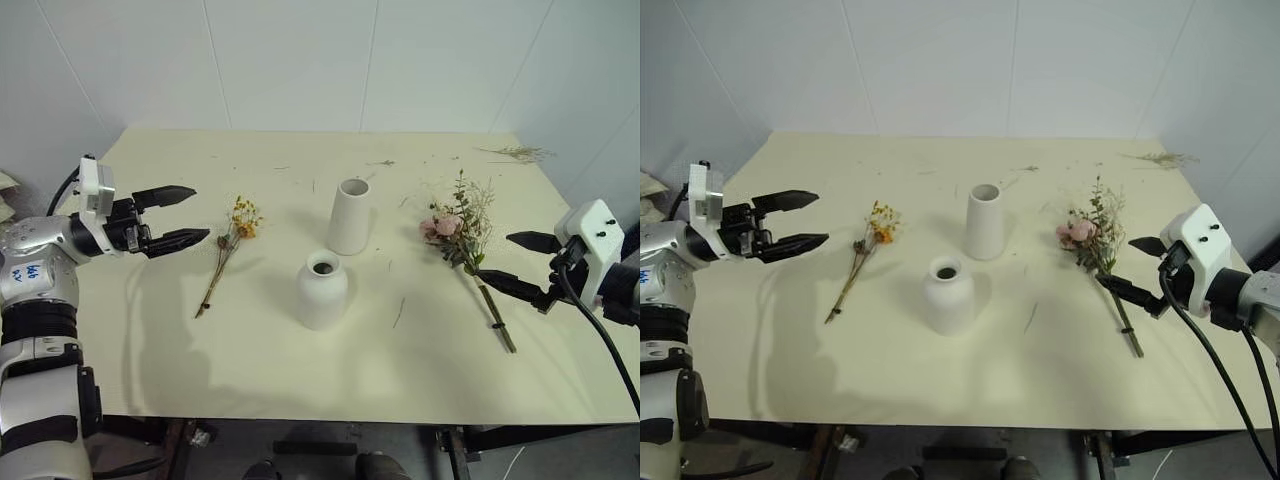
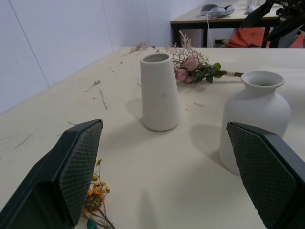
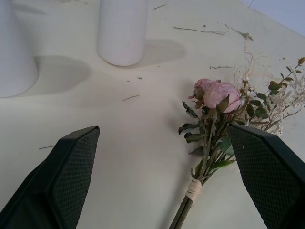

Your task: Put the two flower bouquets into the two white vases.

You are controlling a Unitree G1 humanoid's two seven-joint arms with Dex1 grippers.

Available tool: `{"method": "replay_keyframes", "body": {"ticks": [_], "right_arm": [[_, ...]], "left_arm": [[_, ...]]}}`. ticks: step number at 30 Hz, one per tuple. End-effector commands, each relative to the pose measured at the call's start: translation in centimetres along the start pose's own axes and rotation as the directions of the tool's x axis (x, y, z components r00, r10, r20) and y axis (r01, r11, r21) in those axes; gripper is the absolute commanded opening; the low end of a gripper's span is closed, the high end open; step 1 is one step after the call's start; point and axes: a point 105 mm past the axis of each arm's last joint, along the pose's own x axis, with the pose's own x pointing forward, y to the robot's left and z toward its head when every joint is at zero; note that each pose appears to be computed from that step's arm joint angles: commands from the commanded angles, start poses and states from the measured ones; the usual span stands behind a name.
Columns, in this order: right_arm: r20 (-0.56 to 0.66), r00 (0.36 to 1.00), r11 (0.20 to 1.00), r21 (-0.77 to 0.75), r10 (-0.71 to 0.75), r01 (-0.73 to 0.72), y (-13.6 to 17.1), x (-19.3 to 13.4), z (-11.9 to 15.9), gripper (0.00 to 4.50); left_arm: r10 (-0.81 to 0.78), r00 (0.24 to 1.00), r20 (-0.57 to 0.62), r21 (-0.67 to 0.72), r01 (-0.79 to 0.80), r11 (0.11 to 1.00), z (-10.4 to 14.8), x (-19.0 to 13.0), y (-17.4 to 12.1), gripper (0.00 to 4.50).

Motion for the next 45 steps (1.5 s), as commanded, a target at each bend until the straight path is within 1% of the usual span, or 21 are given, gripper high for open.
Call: {"method": "replay_keyframes", "body": {"ticks": [1,3,5,9,13,16,21,24,25,26,29,31,36,38,40,45], "right_arm": [[0.080,0.996,0.998,-0.059,-0.023,0.028,0.0,-0.8,2.0,4.50],[0.112,0.994,0.998,-0.067,-0.012,0.020,0.5,-0.8,2.5,4.50],[0.144,0.989,0.998,-0.059,-0.028,0.036,0.6,-0.7,3.0,4.50],[0.144,0.988,0.995,-0.076,-0.058,0.069,0.3,-0.7,3.5,4.50],[0.143,0.986,0.994,-0.063,-0.084,0.093,0.0,-0.4,4.1,4.50],[0.048,0.989,0.990,0.000,-0.143,0.143,-0.8,0.0,3.6,4.50],[-0.039,0.974,0.973,0.053,-0.221,0.223,-1.6,0.5,2.5,4.50],[-0.216,0.934,0.937,0.143,-0.286,0.320,-2.7,0.3,0.2,4.50],[-0.285,0.918,0.931,0.161,-0.275,0.328,-2.4,0.2,-0.8,4.50],[-0.327,0.908,0.928,0.170,-0.263,0.330,-2.2,0.2,-1.3,4.50],[-0.403,0.885,0.925,0.189,-0.233,0.330,-1.7,0.4,-2.5,4.50],[-0.427,0.875,0.919,0.201,-0.228,0.338,-1.9,0.8,-3.2,4.50],[-0.443,0.867,0.911,0.218,-0.228,0.351,-2.2,1.6,-4.0,4.50],[-0.458,0.857,0.906,0.217,-0.235,0.364,-3.4,2.4,-5.2,4.50],[-0.457,0.858,0.900,0.232,-0.235,0.370,-4.2,3.3,-5.8,4.50],[-0.439,0.873,0.906,0.246,-0.212,0.343,-4.9,5.0,-6.0,4.50]], "left_arm": [[0.001,1.000,0.018,0.054,-0.002,0.999,1.6,-0.4,0.2,4.45],[-0.013,1.000,0.025,0.057,0.012,0.998,1.5,-0.2,0.1,4.45],[-0.027,0.998,0.059,0.061,0.024,0.998,1.6,0.3,-0.1,4.45],[-0.072,0.993,0.089,0.065,0.066,0.996,1.4,1.0,-0.6,4.45],[-0.092,0.990,0.109,0.065,0.085,0.994,1.3,0.7,-1.1,4.45],[-0.143,0.981,0.131,0.070,0.135,0.988,1.4,0.6,-1.8,4.45],[-0.179,0.974,0.139,0.041,0.175,0.984,0.7,1.1,-2.7,4.45],[-0.190,0.973,0.133,0.047,0.185,0.982,0.9,1.2,-2.6,4.45],[-0.182,0.973,0.139,0.053,0.176,0.983,1.1,1.3,-2.6,4.45],[-0.178,0.973,0.144,0.058,0.171,0.984,1.2,1.3,-2.5,4.45],[-0.176,0.973,0.150,0.061,0.168,0.984,1.2,1.7,-2.4,4.45],[-0.176,0.972,0.153,0.064,0.168,0.984,1.1,2.0,-2.5,4.45],[-0.175,0.972,0.160,0.065,0.166,0.984,0.9,2.2,-2.5,4.45],[-0.169,0.971,0.171,0.080,0.157,0.984,1.2,1.9,-2.6,4.45],[-0.170,0.970,0.174,0.085,0.158,0.984,1.5,1.5,-2.9,4.45],[-0.163,0.970,0.178,0.093,0.148,0.985,2.1,1.0,-3.0,4.45]]}}
